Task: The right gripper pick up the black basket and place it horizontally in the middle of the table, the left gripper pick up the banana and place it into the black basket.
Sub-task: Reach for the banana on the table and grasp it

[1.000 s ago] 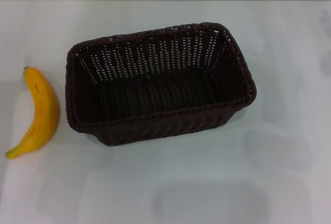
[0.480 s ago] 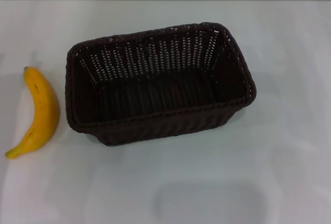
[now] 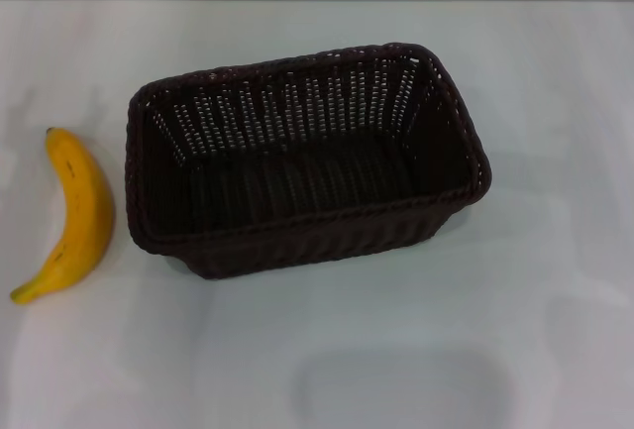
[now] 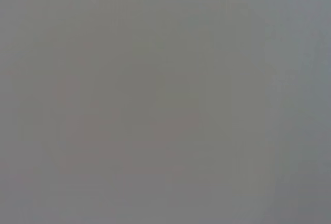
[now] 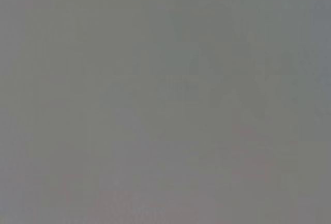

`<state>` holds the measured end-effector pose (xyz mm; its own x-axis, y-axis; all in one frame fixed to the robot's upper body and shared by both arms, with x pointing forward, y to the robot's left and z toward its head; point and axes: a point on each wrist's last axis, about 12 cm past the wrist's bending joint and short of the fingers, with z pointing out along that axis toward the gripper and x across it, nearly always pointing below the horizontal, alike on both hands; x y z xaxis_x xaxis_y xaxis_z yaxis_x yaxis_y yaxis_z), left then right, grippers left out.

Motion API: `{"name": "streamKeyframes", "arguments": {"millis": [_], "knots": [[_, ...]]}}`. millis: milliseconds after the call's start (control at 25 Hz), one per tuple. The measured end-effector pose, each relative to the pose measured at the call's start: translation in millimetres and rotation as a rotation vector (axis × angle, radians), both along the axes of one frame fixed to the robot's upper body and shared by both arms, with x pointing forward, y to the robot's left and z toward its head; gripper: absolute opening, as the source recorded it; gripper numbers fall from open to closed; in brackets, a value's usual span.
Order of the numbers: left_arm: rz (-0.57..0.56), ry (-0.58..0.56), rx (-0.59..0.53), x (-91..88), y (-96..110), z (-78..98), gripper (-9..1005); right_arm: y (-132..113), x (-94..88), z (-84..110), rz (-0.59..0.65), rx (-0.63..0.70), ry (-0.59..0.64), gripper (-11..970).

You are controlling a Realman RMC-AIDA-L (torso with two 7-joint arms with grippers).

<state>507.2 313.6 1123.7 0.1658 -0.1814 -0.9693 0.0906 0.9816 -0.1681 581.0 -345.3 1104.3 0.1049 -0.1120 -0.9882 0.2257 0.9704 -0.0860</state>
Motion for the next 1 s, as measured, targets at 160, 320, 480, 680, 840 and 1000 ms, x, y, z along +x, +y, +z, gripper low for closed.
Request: {"name": "streamKeyframes", "arguments": {"millis": [160,320,480,680,840,1000], "knots": [[0.001,0.063,0.059,2.7,-5.2,11.2,876,-0.9,-1.0,-1.6,0.002,0.013,-0.007,842],[0.018,0.154,0.056,6.3,-11.0,31.3,876,-1.7,-0.6,-2.8,-0.001,0.012,-0.001,842],[0.067,0.342,0.095,6.2,-18.2,48.6,876,-1.3,1.9,-4.2,0.0,0.009,0.007,842],[0.09,0.542,0.181,5.4,-31.8,69.5,875,-1.1,7.5,-2.9,0.006,-0.001,0.011,842],[0.086,0.659,0.21,6.8,-41.5,75.6,875,-2.2,9.5,-1.6,0.008,-0.008,0.011,842],[0.091,0.766,0.227,4.5,-46.2,75.2,875,-5.0,9.2,-1.3,-0.001,-0.007,0.01,841]]}}
